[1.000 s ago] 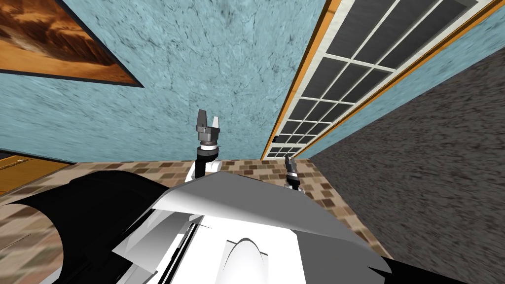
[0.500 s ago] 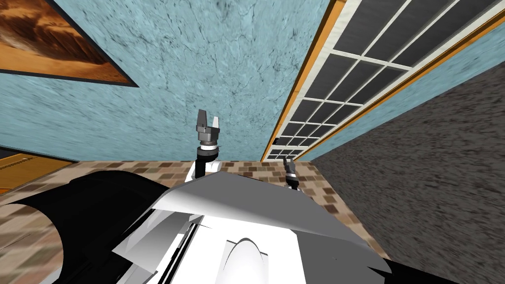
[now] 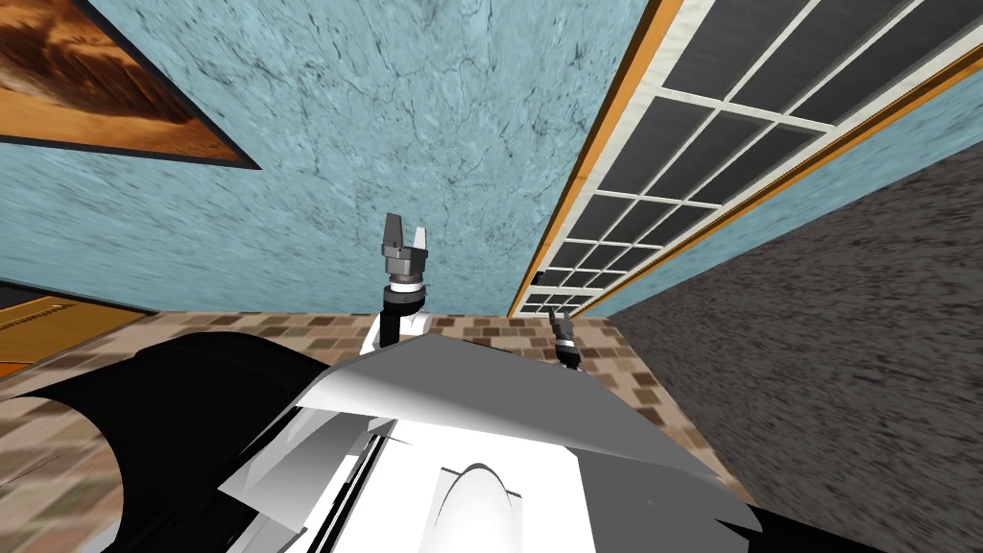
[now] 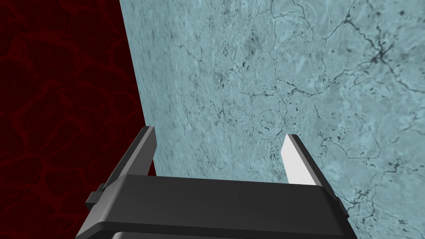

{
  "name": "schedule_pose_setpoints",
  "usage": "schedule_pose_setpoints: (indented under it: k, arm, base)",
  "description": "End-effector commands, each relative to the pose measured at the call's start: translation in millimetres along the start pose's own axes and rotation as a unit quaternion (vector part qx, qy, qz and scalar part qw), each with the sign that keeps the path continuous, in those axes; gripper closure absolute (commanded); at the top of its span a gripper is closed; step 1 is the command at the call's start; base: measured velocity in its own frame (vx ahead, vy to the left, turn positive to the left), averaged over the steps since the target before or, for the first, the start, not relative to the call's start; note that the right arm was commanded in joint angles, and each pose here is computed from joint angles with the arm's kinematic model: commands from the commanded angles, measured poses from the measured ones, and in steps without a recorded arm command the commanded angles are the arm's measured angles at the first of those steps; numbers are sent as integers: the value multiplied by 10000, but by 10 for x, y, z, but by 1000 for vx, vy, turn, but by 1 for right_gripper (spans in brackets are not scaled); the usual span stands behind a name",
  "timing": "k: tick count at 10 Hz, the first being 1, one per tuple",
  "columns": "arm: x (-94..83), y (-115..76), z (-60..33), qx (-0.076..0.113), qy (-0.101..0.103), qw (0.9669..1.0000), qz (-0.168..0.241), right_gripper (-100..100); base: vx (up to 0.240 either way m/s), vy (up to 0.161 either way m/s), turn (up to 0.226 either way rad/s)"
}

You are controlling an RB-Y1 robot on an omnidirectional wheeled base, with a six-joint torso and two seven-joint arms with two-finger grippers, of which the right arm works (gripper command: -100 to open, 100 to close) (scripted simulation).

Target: Pull the door open

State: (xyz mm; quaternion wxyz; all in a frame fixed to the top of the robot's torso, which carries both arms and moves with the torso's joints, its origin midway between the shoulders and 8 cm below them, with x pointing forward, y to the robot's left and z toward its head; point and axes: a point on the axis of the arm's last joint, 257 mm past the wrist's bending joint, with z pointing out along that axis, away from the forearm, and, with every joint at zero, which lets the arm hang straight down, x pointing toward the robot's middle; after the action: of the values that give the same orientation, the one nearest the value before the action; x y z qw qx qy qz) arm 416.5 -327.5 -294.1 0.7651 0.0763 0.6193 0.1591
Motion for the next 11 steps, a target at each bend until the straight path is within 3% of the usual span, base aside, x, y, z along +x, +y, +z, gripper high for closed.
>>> schedule_pose_setpoints:
  k: [1, 11]
  arm:
    - [79, -29, -22, 1, 90, 9998, -149, -100]
    - [537, -181, -193, -24, 628, 9938, -916, -100]
  base:
    - [74, -35, 36]
    - [90, -29, 37]
